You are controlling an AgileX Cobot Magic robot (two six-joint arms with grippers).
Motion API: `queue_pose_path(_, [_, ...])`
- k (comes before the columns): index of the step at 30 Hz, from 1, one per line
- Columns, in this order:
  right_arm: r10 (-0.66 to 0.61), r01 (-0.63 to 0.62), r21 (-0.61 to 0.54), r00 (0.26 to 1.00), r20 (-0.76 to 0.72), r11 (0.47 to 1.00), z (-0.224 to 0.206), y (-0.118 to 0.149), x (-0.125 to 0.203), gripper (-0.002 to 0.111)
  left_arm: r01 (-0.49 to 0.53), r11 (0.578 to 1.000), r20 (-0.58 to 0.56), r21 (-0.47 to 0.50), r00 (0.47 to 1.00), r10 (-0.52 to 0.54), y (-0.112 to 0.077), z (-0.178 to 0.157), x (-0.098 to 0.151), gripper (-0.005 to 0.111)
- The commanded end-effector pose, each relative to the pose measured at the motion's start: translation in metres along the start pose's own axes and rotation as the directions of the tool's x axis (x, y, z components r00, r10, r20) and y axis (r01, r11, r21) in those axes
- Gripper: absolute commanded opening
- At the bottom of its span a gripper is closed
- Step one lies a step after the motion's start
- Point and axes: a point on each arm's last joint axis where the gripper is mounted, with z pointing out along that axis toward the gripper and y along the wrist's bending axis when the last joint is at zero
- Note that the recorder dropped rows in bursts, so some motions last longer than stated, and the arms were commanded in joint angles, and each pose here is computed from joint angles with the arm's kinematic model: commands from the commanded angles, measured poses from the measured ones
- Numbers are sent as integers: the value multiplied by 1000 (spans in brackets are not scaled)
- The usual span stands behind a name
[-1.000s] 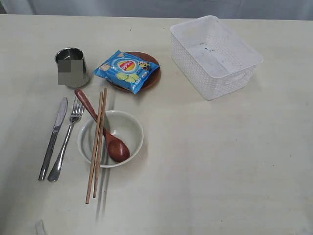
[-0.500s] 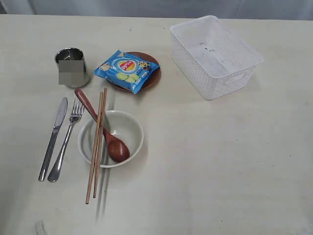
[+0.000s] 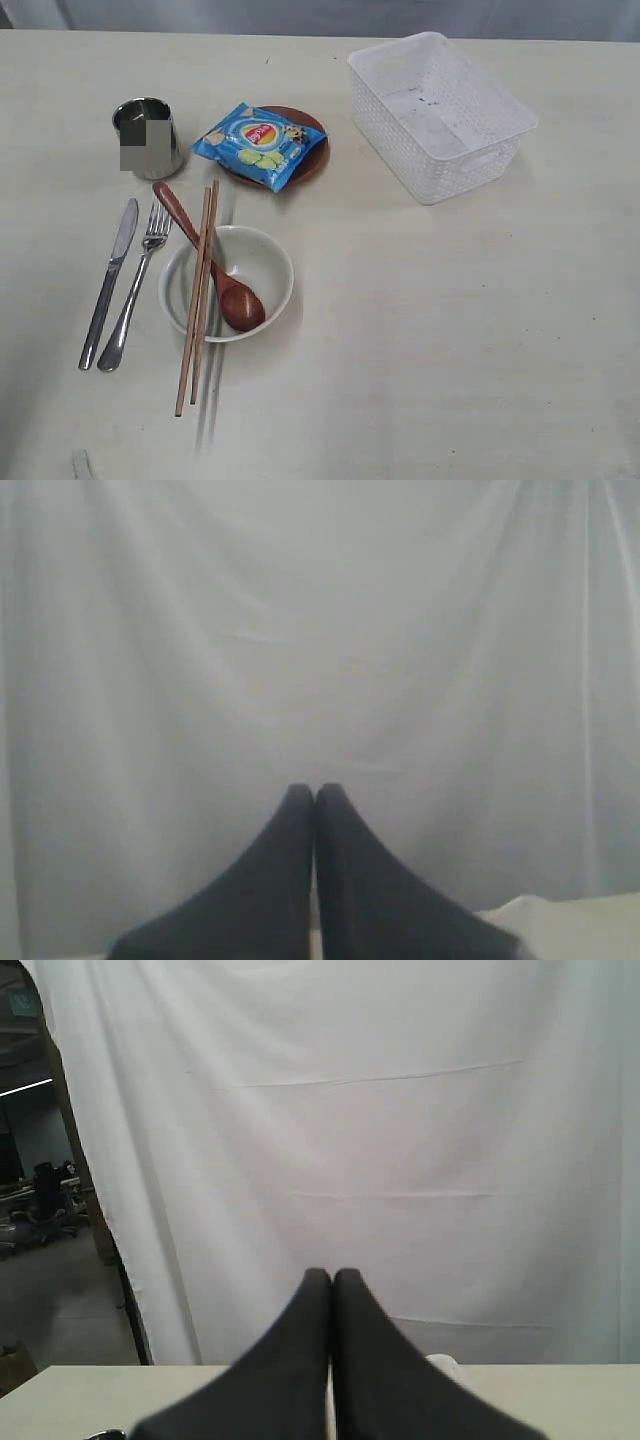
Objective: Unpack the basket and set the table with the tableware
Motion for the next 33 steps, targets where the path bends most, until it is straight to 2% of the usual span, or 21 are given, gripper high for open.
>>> queue_pose_path(1, [-1, 1, 5, 1000, -1, 1000, -1, 0, 1, 0, -18, 998, -75, -55, 997, 14, 4, 2, 27, 0])
queue_pose_path(5, [-1, 1, 5, 1000, -1, 1000, -1, 0, 1, 0, -43, 994, -169, -105, 985, 25, 8, 2, 59, 0])
queue_pose_path(10, [-1, 1, 5, 1000, -1, 1000, -1, 0, 1, 0, -70, 991, -267, -115, 963, 38, 11, -2, 93, 0])
queue_pose_path(19, [-3, 3, 5, 1000, -1, 1000, -1, 0, 1, 0, -104, 988, -464, -111, 885, 41, 12, -9, 111, 0])
queue_pose_path(33, [-3, 3, 5, 1000, -1, 1000, -1, 0, 1, 0, -104, 988, -483, -112, 875, 37, 13, -10, 112, 0])
